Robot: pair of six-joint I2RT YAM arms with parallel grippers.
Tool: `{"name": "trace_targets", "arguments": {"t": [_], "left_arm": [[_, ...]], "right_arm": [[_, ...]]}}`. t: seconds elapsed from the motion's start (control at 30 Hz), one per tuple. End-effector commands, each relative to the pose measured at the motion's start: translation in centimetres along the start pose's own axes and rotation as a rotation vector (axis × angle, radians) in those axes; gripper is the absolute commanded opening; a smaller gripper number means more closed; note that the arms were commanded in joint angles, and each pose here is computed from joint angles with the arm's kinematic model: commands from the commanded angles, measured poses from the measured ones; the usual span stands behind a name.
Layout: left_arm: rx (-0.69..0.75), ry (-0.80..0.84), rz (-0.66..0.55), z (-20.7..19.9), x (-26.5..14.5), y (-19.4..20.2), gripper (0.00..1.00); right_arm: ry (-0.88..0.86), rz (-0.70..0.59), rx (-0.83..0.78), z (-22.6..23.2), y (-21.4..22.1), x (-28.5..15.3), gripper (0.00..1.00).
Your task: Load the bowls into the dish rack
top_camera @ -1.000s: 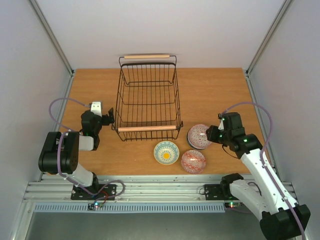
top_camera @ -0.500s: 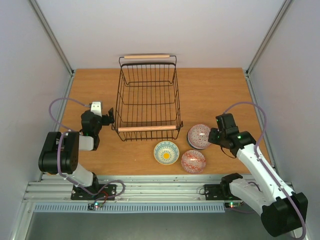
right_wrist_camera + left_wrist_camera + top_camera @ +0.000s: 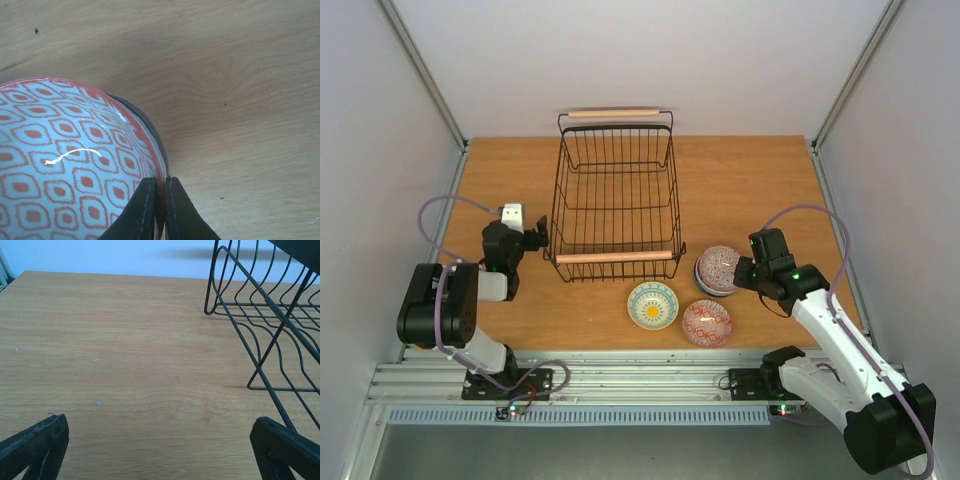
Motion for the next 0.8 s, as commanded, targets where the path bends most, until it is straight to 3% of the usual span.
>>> {"name": "trace_targets", "arguments": {"t": [0.0, 0.43, 0.77], "left_arm": [[0.020, -0.002, -0.057, -0.1, 0.3, -1.4, 0.99], [0.020, -0.003, -0.058, -0.1, 0.3, -1.4, 0.99], [0.020, -0.001, -0.060, -0.1, 0.2, -1.4, 0.99]], "right_arm": [[0.043, -0.043, -0.003, -0.3, -0.4, -1.0, 0.01], [0.036, -0.098, -0.038, 0.3, -0.8, -3.4, 0.01], [-0.066, -0.254, -0.078, 1.7, -3.2, -6.7, 0.01]]}}
Point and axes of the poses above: each gripper's point midway between its finger pads, its own x axis out along the fingers, its own z axis along the line the jaws close on, y = z × x, the point moved 8 cm from there along -x, back along the fingers, and after that the axes turned 2 degrees about x, right-handed, at the moved point
